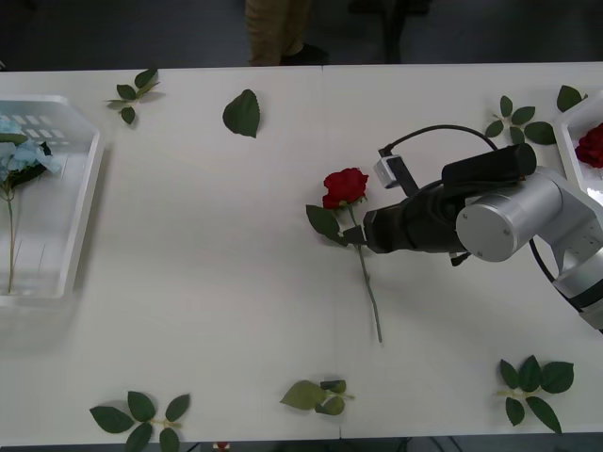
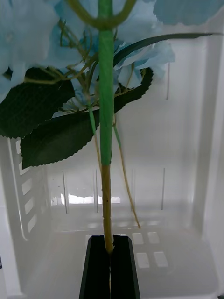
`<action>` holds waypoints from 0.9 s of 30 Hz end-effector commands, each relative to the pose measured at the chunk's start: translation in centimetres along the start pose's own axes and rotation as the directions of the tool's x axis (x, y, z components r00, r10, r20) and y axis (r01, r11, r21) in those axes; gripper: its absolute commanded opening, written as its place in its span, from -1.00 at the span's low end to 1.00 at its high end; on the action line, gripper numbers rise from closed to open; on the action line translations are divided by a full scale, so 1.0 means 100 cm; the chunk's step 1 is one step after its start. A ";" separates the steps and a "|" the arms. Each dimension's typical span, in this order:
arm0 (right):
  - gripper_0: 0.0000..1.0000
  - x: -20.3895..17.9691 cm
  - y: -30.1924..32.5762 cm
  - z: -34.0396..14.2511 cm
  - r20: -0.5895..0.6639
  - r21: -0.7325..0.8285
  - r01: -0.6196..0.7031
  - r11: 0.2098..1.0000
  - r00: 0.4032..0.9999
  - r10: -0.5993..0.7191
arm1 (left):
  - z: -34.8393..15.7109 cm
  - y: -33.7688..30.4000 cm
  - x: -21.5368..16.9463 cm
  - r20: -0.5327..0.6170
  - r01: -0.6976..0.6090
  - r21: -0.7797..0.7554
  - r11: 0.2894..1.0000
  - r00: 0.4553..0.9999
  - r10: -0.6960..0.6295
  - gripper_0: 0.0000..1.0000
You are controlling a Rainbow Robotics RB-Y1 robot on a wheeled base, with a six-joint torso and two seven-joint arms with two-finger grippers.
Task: Place the red flowers into the right box and the blue flowers into the left box. If a person shows an open palm, hand one flower to the person first, then continue sorting.
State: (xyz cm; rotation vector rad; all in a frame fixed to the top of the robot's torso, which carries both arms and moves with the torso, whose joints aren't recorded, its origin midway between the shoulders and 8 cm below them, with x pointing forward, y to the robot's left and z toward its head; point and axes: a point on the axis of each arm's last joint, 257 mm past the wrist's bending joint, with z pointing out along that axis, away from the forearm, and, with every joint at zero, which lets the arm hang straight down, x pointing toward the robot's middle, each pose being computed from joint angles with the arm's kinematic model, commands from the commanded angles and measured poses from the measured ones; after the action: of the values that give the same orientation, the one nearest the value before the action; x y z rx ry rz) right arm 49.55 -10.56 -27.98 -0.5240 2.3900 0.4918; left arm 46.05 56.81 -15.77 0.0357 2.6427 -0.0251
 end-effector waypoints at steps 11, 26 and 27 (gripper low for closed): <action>0.96 -0.036 0.007 0.056 0.072 0.058 -0.032 0.998 0.997 0.028 | 0.095 -0.014 0.054 -0.020 0.053 0.046 0.998 0.998 -0.052 -1.00; -1.00 -0.051 0.000 0.071 0.099 0.101 0.001 0.995 0.995 -0.011 | 0.111 -0.004 0.061 0.017 0.038 0.002 0.999 0.999 -0.038 1.00; -1.00 -0.050 -0.002 0.071 0.098 0.105 0.004 0.994 0.995 -0.014 | 0.111 -0.003 0.062 0.014 0.036 0.000 0.999 0.999 -0.036 1.00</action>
State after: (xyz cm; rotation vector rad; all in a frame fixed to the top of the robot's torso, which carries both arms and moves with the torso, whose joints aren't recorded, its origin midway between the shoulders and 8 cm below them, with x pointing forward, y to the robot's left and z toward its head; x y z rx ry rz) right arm 56.35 -7.93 -31.31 -0.4175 2.3400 0.3724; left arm 46.15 55.17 -28.57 -0.1207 2.6389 -0.1010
